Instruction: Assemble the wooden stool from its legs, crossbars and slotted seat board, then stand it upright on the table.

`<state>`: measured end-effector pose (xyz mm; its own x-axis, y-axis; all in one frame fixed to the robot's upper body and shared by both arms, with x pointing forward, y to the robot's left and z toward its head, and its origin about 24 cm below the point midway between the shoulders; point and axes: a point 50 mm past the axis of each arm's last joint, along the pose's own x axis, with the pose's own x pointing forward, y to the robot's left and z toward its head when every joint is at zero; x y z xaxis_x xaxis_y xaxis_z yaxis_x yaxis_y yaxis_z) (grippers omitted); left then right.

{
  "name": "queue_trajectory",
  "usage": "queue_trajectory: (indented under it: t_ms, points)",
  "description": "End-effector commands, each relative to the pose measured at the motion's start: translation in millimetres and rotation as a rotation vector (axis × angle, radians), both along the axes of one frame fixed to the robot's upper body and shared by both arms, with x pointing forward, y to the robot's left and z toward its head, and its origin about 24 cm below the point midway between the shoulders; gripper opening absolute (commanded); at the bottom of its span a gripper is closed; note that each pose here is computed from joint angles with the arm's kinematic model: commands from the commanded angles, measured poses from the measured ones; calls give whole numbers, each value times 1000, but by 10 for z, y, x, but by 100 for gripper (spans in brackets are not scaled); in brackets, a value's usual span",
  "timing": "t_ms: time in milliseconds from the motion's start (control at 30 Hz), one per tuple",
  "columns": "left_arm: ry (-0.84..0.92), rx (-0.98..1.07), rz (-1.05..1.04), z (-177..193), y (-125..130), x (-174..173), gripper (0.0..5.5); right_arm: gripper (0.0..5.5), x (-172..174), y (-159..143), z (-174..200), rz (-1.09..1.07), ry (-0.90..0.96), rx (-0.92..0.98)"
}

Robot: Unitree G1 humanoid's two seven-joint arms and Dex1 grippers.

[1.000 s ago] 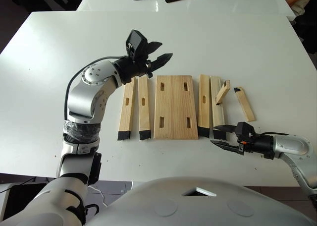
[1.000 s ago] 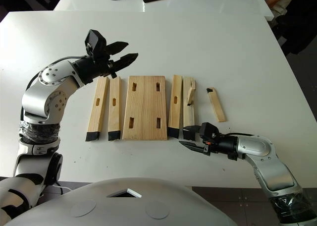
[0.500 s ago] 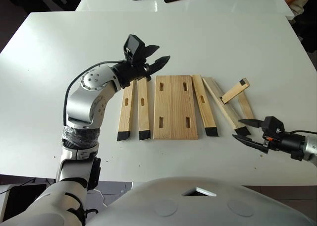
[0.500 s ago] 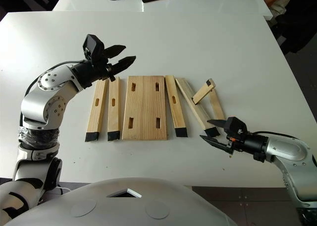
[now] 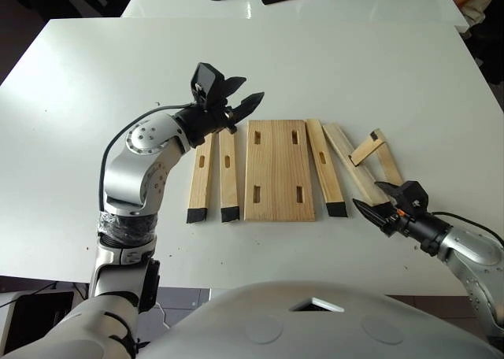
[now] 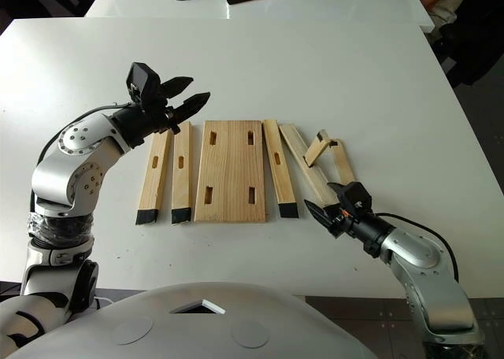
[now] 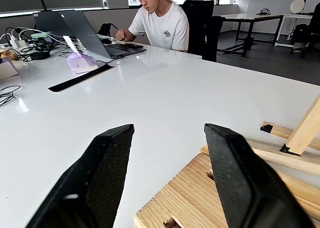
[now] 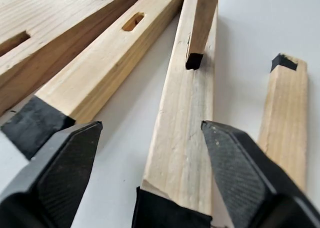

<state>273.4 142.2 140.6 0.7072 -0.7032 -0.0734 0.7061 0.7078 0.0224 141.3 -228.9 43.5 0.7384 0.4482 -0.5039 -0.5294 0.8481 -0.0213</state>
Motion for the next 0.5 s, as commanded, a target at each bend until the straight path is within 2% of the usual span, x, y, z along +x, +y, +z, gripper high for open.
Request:
queue_trajectory:
  t_ms: [33, 333, 500]
  points:
    - [-2, 7, -9, 29, -1, 19, 262, 365, -41, -7, -78, -32, 22, 21]
    - [-4, 10, -3, 36, 18, 17, 262, 365, -5, -75, 14, -75, -39, 32]
    - [-5, 7, 1, 35, 13, 22, 262, 365, 9, -101, -52, -99, -27, -2]
